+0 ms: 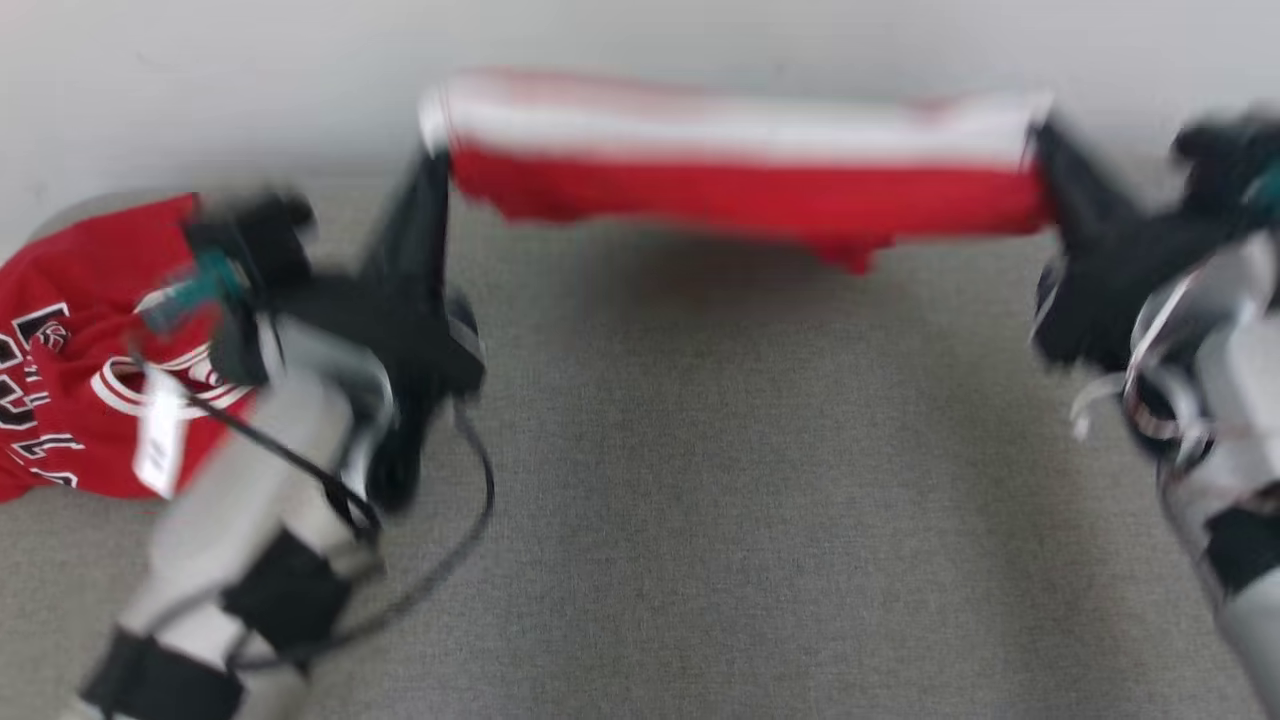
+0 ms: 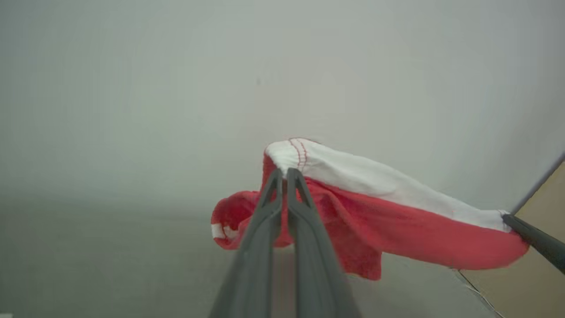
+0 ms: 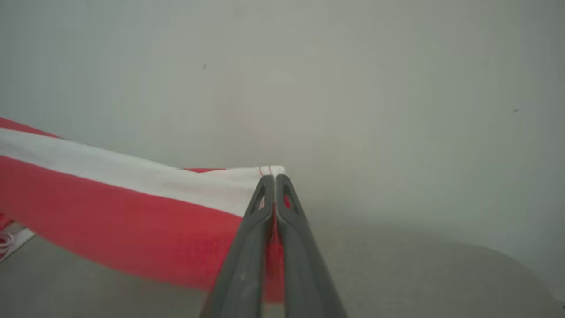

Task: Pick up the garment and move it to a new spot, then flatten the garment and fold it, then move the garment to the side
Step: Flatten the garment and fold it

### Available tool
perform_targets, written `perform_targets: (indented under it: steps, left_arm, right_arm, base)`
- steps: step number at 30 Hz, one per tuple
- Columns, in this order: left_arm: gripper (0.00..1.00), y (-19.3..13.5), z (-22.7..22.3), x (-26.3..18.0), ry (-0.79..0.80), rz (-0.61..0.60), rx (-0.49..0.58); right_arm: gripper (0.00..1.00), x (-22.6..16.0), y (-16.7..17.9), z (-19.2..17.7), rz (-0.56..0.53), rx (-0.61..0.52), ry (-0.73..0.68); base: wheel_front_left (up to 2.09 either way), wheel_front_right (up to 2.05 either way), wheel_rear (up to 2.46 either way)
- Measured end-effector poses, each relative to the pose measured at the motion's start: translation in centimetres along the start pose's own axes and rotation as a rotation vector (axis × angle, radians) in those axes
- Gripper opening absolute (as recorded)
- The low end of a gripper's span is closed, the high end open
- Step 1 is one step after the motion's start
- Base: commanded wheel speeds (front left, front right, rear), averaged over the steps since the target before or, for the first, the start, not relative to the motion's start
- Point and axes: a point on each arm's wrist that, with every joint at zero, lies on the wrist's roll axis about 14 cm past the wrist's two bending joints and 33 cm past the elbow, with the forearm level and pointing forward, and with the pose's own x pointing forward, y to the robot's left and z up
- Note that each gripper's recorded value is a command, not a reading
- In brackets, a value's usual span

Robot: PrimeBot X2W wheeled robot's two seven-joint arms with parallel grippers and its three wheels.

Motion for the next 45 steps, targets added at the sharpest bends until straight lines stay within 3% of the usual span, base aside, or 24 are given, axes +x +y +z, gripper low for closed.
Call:
perform_targets:
  steps: [3,6,13,25,45]
  left_arm:
    - [0.0,2.4,-8.3,-3.5,0.201,0.074,-0.025]
    - [0.0,4.0,-13.5,-7.1,0.342,0.121,-0.042]
    - [0.0,3.0,-15.6,-8.9,0.412,0.074,-0.044]
    - [0.0,2.3,-17.8,-15.6,0.487,0.109,-0.072]
    - [0.0,1.5,-18.9,-21.0,0.515,0.122,-0.087]
  right_arm:
    - [0.0,-1.7,0.5,-7.2,0.034,0.019,0.167]
    - [0.0,-3.2,1.8,-11.3,0.064,0.056,0.256]
    - [0.0,-8.1,2.1,-16.0,0.059,0.075,0.371]
    - [0.0,-16.7,3.0,-18.9,-0.002,0.162,0.43]
    - [0.0,-22.8,6.0,-20.4,-0.009,0.282,0.488]
  base:
    - [0.0,0.0,0.0]
    - [0.0,0.0,0.0]
    - [0.0,0.0,0.0]
    - [0.0,0.0,0.0]
    - [0.0,0.0,0.0]
